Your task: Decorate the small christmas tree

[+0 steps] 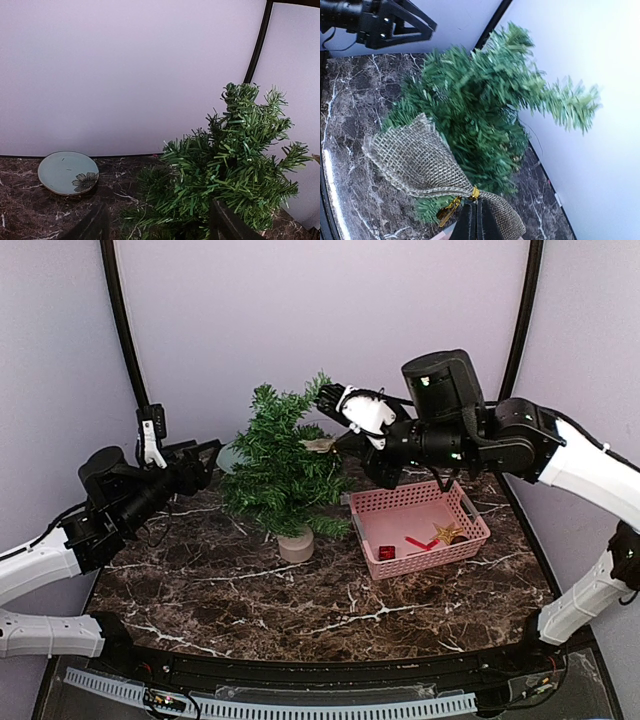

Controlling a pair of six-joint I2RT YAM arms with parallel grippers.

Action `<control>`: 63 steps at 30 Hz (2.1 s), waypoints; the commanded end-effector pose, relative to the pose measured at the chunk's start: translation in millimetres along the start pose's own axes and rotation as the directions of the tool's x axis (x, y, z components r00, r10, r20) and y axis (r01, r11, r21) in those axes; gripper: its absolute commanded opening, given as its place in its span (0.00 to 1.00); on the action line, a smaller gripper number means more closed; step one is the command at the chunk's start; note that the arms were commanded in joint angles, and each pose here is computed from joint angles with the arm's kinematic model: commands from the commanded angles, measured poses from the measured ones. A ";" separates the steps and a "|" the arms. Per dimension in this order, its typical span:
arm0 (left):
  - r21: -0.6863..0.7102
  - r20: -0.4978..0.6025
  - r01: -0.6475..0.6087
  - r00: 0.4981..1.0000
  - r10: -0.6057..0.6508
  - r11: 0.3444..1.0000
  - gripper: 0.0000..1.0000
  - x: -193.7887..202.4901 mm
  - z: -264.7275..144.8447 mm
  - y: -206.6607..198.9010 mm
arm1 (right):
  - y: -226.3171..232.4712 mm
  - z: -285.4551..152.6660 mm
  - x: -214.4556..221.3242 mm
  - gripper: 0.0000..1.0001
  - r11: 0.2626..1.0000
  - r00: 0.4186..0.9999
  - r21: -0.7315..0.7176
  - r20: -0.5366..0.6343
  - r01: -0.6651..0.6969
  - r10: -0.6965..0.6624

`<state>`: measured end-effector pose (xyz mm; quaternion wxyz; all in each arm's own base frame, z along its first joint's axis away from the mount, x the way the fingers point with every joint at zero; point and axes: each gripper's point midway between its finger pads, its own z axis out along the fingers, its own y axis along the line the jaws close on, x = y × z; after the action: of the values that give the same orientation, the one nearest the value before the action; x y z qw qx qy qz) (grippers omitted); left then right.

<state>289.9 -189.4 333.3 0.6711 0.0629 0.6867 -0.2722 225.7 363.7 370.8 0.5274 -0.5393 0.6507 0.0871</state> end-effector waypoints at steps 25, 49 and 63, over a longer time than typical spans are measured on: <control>0.014 -0.002 0.034 0.999 -0.034 0.999 0.69 6.1 -9.0 6.0 | 70.5 96.1 -46.3 0.00 0.983 0.982 0.088 -0.083 -0.164 0.171; -0.005 -0.008 0.022 1.000 -0.022 1.000 0.68 9.2 -6.8 9.6 | 53.9 134.8 11.8 0.12 0.951 0.951 0.245 -0.199 -0.186 0.237; -0.009 -0.025 0.027 0.999 -0.027 1.000 0.68 13.8 -3.6 10.6 | 51.4 109.0 -16.0 0.41 0.958 0.962 0.162 -0.099 -0.237 0.254</control>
<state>289.1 -185.0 313.1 0.6540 0.0582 0.7012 -0.2778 253.0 473.7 275.1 0.4799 -0.4359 0.7609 0.0256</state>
